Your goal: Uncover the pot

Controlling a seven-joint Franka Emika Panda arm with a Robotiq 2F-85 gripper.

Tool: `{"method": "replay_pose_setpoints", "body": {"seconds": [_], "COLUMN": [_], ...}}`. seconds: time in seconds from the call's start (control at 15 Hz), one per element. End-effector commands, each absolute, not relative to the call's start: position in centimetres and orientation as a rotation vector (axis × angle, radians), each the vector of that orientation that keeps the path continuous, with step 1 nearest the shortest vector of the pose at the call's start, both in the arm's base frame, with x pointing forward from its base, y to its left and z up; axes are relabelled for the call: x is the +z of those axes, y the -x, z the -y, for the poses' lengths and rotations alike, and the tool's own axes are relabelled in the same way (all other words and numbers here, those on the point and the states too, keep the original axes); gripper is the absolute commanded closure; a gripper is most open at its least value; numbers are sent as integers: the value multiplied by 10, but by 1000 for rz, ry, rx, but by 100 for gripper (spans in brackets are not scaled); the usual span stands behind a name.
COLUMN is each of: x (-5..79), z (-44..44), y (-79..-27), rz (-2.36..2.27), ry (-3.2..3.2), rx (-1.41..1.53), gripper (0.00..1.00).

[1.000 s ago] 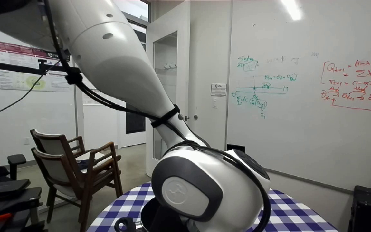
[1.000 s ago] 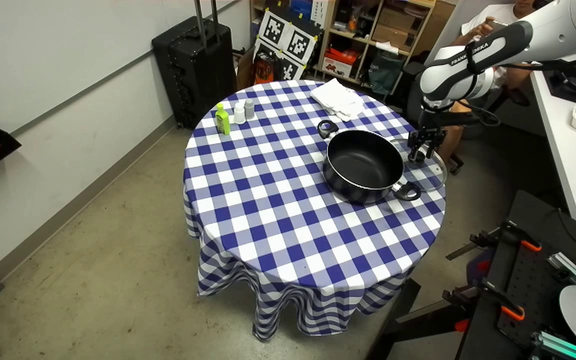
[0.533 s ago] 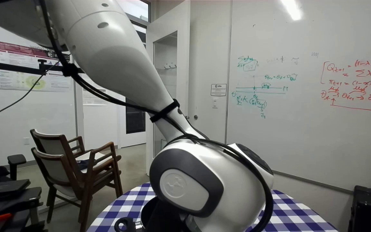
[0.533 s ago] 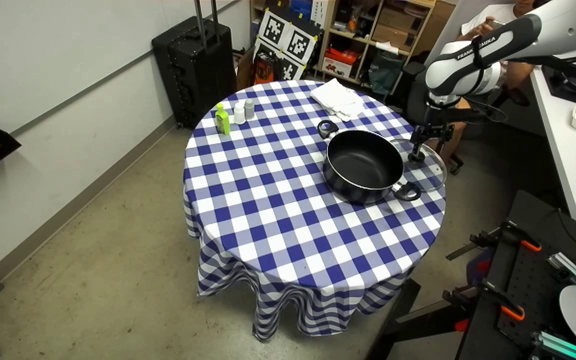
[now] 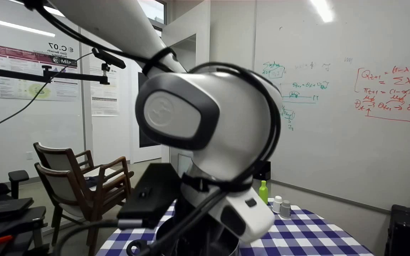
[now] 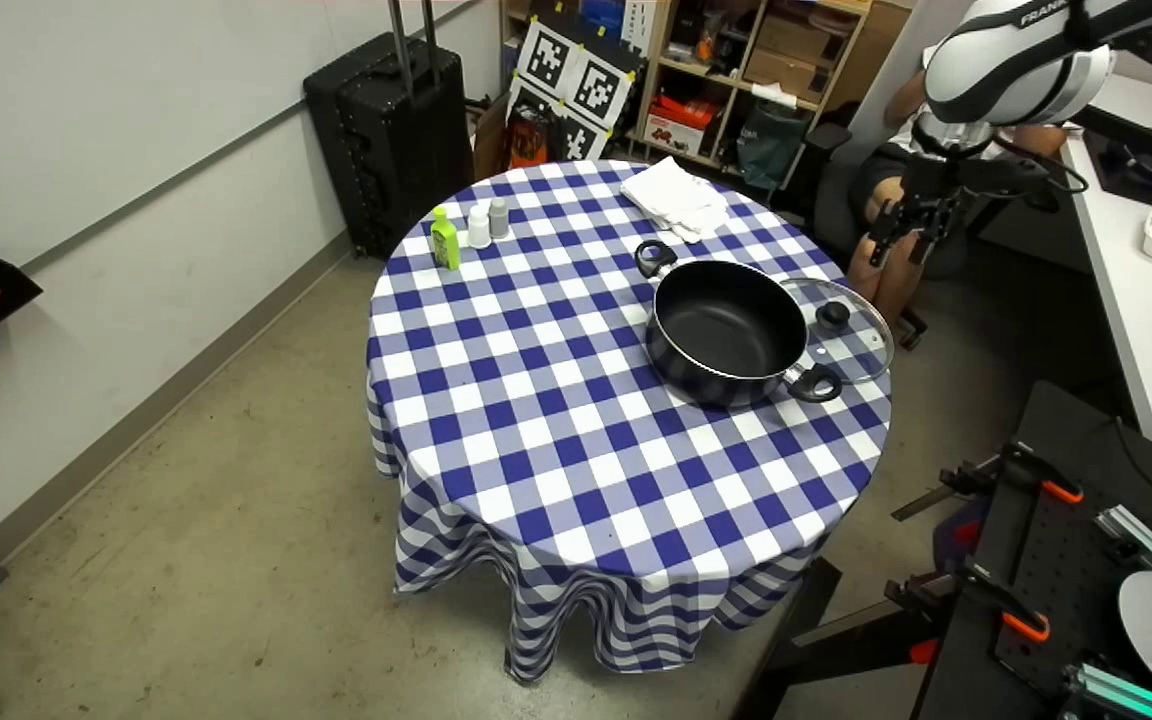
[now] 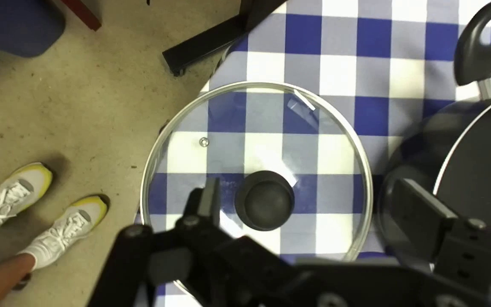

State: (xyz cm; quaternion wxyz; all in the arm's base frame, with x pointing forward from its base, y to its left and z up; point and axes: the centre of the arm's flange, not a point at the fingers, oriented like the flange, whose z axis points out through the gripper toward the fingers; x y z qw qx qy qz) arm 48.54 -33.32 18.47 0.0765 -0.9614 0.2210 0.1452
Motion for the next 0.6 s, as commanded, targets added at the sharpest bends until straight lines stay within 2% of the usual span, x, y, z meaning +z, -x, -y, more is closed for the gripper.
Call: {"method": "replay_pose_setpoints", "body": {"seconds": [0.0,0.53], "x": [259,384], "z": [289,207], "y": [-450,-396], "rz": [-375,204], "ry": [2961,3194], "rx": [389,393], "gripper": [0,0]}}
